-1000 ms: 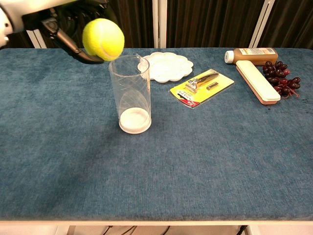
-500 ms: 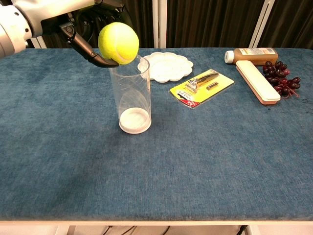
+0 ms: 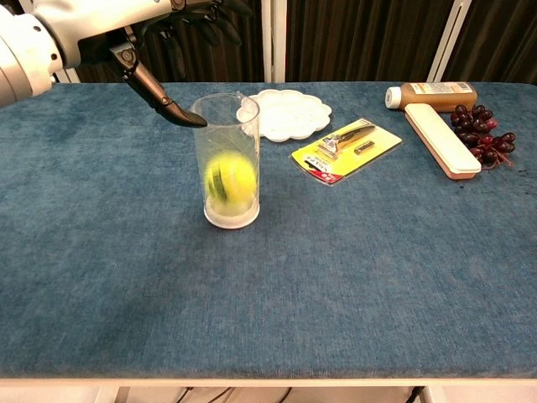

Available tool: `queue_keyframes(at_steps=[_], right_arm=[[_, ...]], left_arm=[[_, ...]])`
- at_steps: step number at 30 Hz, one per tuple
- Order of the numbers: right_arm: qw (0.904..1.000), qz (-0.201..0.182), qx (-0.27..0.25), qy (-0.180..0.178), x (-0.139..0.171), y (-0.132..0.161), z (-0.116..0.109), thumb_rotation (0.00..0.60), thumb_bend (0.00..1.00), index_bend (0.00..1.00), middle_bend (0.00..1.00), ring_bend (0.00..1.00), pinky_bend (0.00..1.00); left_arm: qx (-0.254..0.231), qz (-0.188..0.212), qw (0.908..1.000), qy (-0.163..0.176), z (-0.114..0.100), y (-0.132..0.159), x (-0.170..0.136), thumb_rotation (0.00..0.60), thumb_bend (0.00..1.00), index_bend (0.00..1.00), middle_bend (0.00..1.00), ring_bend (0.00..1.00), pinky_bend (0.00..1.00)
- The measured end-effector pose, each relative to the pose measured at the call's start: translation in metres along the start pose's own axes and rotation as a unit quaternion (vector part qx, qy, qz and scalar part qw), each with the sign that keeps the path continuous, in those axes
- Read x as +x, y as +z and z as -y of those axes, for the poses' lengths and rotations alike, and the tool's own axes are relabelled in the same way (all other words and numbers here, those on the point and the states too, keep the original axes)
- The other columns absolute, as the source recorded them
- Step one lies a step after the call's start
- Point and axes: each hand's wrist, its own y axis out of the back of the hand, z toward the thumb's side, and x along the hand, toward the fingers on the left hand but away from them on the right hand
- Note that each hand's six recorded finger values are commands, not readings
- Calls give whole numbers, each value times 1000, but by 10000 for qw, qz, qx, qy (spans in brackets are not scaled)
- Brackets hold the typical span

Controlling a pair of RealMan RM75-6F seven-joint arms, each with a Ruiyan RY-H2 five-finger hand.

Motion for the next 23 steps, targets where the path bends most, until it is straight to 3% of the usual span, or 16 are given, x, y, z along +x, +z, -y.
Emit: queue_keyframes(at_steps=[5,9,14,19,23], right_arm=[[10000,5,4,-4,0,0,0,600,249,0,0,0,0],[10000,10,5,4,0,0,0,600,248,0,0,0,0],[10000,-1,50,25,1,-1,0,600,249,0,0,0,0],[9999,0,119,104,-1,-3,5,600,247,0,0,0,0],[9996,-29,208,164,-2,-2,11,600,247,0,0,0,0]], left_arm=[[32,-13,9999,121,-6,-1,-2,600,70,106,171,181,420],[208,-88,9993,314,-18,-5,-10,600,91,212,179,181,385],[759,-568,9928,731,-39,-28,-41,600,106,231,183,172,335],[1371,-1495,9744,975,-48,-76,-112,600,113,191,161,73,199],[1733,-2240,9550,885,-45,-116,-171,600,113,159,117,25,120]])
